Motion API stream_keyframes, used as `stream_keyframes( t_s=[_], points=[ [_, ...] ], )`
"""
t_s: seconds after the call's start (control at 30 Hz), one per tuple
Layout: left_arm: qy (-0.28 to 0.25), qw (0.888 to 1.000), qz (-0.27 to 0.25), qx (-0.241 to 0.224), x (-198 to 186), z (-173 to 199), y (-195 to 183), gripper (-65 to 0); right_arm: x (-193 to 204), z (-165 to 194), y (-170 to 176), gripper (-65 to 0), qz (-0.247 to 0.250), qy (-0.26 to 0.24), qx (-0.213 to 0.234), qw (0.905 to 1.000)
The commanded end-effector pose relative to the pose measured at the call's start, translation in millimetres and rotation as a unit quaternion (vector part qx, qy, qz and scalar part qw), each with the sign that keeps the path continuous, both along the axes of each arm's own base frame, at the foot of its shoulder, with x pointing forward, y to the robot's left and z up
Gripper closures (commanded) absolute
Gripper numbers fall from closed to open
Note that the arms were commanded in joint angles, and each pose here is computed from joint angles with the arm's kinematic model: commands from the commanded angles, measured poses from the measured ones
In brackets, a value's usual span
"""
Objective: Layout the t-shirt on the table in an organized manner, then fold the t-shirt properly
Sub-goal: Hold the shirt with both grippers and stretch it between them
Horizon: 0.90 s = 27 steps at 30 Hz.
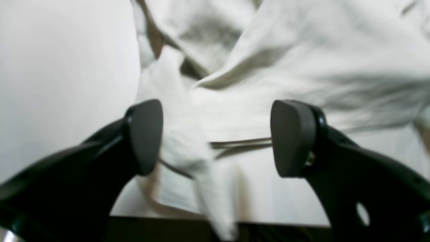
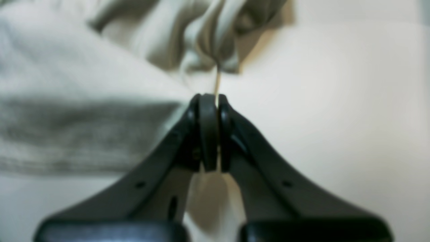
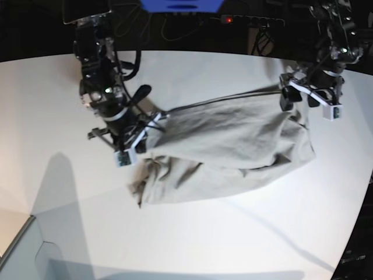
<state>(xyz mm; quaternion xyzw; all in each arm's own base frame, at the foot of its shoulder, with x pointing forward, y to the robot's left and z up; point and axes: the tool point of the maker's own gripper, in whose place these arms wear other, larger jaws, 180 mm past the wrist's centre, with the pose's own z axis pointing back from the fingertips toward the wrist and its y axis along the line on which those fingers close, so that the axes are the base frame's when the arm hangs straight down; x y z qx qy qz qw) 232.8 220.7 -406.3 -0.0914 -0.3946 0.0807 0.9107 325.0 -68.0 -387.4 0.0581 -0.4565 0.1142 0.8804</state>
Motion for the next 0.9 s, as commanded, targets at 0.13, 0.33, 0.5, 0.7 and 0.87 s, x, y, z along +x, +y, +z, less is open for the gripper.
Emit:
stream_keyframes(
  t_s=[0.13,0.33,0.5,0.7,0.87],
  points=[
    [-0.01,1.0,-0.019,0.001,3,3,-8,-48.2,12,19,-14,0.0,-0.012,-0.035,-0.001,0.9993],
    [0.007,1.0,-0.016,0.013,12,-13,-5,-48.1,13,20,-16,0.0,-0.011,-0.037,-0.004,0.9993],
    [-0.03,0.998,-0.052,0.006,17,27,-39,-48.1,12,19,-15,0.0,-0.009,-0.036,-0.004,0.9993],
    [0.005,0.996,-0.081,-0.021,13,11,-73,-46.0,12,19,-13,0.0,-0.008,-0.035,-0.002,0.9993],
    [0.058,0.994,-0.083,-0.042,-4,-26,-81,-29.4,12,18,-14,0.0,-0.008,-0.034,-0.003,0.9994]
  ],
)
